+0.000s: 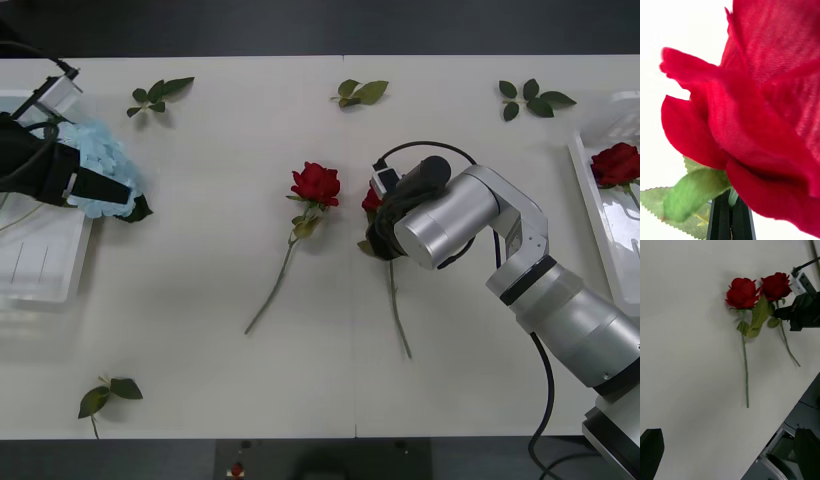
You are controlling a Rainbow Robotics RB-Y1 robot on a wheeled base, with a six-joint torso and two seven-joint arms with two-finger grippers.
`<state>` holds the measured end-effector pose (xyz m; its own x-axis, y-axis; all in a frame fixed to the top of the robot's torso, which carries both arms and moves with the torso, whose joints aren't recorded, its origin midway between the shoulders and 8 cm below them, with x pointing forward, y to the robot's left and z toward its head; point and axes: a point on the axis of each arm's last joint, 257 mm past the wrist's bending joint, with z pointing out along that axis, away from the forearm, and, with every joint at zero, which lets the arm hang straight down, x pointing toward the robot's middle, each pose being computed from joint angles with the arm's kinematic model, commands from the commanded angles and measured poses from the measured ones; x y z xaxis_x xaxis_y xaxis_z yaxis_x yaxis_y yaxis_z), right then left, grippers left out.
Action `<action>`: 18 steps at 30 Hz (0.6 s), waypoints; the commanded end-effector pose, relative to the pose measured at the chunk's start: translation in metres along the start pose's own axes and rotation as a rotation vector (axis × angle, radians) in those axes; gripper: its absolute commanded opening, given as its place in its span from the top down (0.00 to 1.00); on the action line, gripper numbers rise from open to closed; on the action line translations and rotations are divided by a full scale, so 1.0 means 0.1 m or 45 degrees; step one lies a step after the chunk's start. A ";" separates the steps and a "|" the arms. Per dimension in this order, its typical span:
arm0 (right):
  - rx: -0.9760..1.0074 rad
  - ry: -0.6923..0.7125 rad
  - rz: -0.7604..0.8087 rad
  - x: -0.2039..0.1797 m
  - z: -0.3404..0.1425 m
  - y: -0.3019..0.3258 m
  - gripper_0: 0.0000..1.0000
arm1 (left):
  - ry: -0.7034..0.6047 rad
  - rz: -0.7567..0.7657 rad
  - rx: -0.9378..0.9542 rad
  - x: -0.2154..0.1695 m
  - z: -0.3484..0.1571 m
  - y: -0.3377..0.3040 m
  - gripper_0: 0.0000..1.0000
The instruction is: Put the red flowers into the right box and the blue flowers into the left box
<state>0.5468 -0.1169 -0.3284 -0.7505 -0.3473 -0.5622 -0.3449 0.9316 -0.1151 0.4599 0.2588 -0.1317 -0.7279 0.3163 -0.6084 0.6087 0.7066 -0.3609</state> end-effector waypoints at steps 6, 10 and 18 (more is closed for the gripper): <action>-0.100 -0.106 0.093 -0.49 -0.42 -0.33 1.00 | 0.042 0.187 -0.154 -0.21 0.51 -0.42 0.00; -0.108 -0.136 0.118 -0.62 -0.74 -0.71 1.00 | 0.043 0.162 -0.255 -0.25 0.74 -0.59 0.00; 0.035 -0.132 0.148 -0.69 -1.42 -1.75 1.00 | 0.034 0.029 -0.412 -0.22 1.10 -0.76 0.00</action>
<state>0.5671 -0.2516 -0.2021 -0.7721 -0.2018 -0.6027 -0.2416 0.9703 -0.0154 0.4630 0.1420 -0.1769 -0.7315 0.3828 -0.5642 0.5222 0.8466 -0.1026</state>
